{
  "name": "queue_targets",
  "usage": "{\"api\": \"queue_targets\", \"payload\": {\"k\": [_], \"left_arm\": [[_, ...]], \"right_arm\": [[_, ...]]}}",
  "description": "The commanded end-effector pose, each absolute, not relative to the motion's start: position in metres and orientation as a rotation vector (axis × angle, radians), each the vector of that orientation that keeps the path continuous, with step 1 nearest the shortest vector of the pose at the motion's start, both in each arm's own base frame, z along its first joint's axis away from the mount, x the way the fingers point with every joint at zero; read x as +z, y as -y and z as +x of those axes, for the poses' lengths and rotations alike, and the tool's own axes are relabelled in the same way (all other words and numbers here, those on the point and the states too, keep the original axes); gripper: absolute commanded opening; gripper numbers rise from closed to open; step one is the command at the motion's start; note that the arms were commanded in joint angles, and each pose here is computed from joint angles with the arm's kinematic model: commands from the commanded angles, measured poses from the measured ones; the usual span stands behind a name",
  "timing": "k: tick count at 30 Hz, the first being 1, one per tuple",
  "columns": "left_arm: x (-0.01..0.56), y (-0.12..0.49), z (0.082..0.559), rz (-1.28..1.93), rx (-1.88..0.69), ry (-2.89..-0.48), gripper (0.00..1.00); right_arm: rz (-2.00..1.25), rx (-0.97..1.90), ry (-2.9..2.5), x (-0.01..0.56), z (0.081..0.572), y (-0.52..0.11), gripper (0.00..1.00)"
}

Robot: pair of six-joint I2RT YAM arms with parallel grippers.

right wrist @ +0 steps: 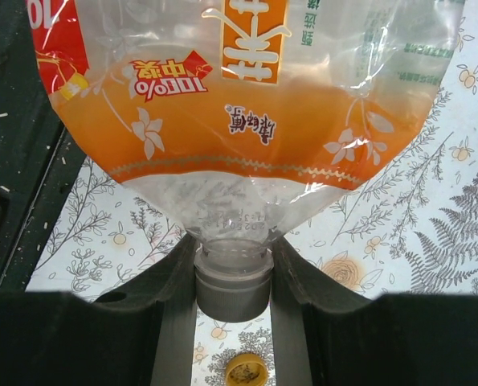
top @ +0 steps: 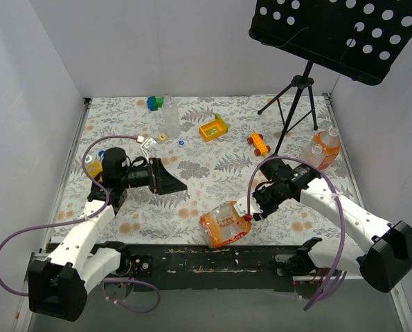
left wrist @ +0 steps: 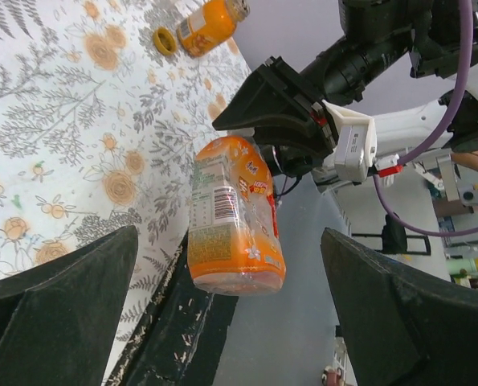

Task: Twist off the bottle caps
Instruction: Pick up the plastic bottle at the center of the board.

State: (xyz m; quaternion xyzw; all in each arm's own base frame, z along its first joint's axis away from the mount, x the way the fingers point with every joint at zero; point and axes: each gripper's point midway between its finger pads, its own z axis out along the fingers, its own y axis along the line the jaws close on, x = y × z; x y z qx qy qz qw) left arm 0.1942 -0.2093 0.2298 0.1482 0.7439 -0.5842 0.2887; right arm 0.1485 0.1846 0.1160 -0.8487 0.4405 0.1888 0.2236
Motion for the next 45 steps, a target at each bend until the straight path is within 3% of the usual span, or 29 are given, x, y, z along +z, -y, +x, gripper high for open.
{"api": "queue_targets", "payload": {"k": [1,15,27,30,37,41,42,43,44,45], "left_arm": [[0.241,0.224,0.182,0.477,-1.616,-1.977,0.98],[0.206,0.289,0.168,0.654,-1.717,-2.152,0.98],[0.145,0.341,0.141,0.792,-1.686,-2.457,0.96],[0.142,0.348,0.131,0.850,-1.722,-2.485,0.81],[0.138,0.350,0.112,0.948,-1.811,-2.505,0.64],[0.138,0.351,0.108,0.976,-1.864,-2.509,0.40],[0.138,0.351,0.107,0.979,-1.874,-2.512,0.27],[0.137,0.352,0.107,0.980,-1.868,-2.514,0.08],[0.137,0.353,0.109,0.972,-1.856,-2.517,0.00],[0.136,0.353,0.109,0.973,-1.850,-2.519,0.00]], "right_arm": [[-2.347,0.579,-1.154,0.117,0.131,-0.184,0.01],[-2.359,0.586,-1.108,0.116,0.128,-0.191,0.01],[-2.351,0.571,-1.105,0.118,0.133,-0.199,0.01],[-2.345,0.548,-1.116,0.118,0.136,-0.198,0.01],[-2.329,0.519,-1.126,0.118,0.139,-0.197,0.01],[-2.323,0.526,-1.127,0.120,0.138,-0.198,0.01],[-2.322,0.528,-1.126,0.119,0.138,-0.198,0.01],[-2.321,0.532,-1.130,0.119,0.137,-0.198,0.01],[-2.320,0.534,-1.126,0.119,0.137,-0.198,0.01],[-2.317,0.541,-1.127,0.119,0.136,-0.198,0.01]]}}
